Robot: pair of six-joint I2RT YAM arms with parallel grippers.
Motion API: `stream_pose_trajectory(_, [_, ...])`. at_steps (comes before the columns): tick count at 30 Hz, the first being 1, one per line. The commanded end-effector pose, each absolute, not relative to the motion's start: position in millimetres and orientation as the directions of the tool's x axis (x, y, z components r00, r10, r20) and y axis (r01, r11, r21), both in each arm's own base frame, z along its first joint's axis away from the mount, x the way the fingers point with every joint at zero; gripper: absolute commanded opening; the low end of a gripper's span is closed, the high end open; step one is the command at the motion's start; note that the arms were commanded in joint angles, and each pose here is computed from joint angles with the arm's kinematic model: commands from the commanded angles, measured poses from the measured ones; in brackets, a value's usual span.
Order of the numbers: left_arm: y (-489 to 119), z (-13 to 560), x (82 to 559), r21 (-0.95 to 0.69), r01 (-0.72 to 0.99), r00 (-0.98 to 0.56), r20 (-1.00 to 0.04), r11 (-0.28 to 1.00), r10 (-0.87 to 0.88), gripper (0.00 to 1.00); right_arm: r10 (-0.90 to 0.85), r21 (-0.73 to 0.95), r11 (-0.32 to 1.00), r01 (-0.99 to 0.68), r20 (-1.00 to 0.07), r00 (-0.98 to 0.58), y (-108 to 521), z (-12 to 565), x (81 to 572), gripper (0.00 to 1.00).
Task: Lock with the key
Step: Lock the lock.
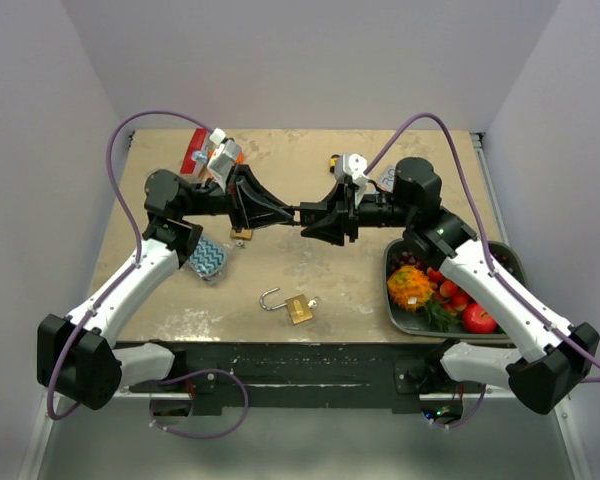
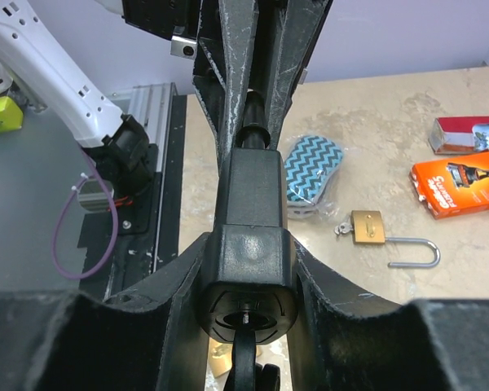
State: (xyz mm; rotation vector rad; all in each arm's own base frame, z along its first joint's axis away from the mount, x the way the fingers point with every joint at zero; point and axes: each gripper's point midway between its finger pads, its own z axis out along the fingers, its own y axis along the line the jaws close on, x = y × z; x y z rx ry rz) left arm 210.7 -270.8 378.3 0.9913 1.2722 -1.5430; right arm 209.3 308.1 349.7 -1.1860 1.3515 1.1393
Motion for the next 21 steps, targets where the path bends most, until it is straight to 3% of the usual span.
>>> stream_pose_trajectory(1, [-272, 395, 212, -0.192, 0.979, -0.201, -0.958, -0.066, -0.203, 0.0, -0.05, 0.007, 0.052, -0.999, -0.999, -0.009, 315, 369, 204, 0.13])
stream_pose_trajectory(3, [-271, 391, 211, -0.186, 0.98, -0.195, -0.963, -0.065, -0.184, 0.0, -0.058, 0.023, 0.054, -0.998, -0.998, -0.027, 314, 368, 204, 0.0])
stream_pose_trajectory(6, [-267, 375, 216, -0.203, 0.978, -0.208, -0.969, -0.044, -0.134, 0.2, -0.057, 0.036, 0.072, -0.997, -0.998, -0.041, 313, 369, 205, 0.0])
stream_pose_trajectory(7, [-265, 368, 217, -0.202, 0.978, -0.206, -0.972, -0.042, -0.111, 0.31, -0.054, 0.037, 0.078, -0.996, -0.998, -0.042, 312, 370, 205, 0.0])
stream_pose_trajectory(13, [-239, 344, 227, -0.171, 0.985, -0.17, -0.985, 0.015, -0.025, 0.54, -0.044, 0.051, 0.117, -0.992, -0.997, -0.056, 303, 371, 213, 0.0])
stream_pose_trajectory(21, [-231, 329, 228, -0.12, 0.992, -0.121, -0.992, 0.031, 0.045, 0.62, -0.042, 0.051, 0.085, -0.995, -0.998, -0.055, 302, 371, 208, 0.0])
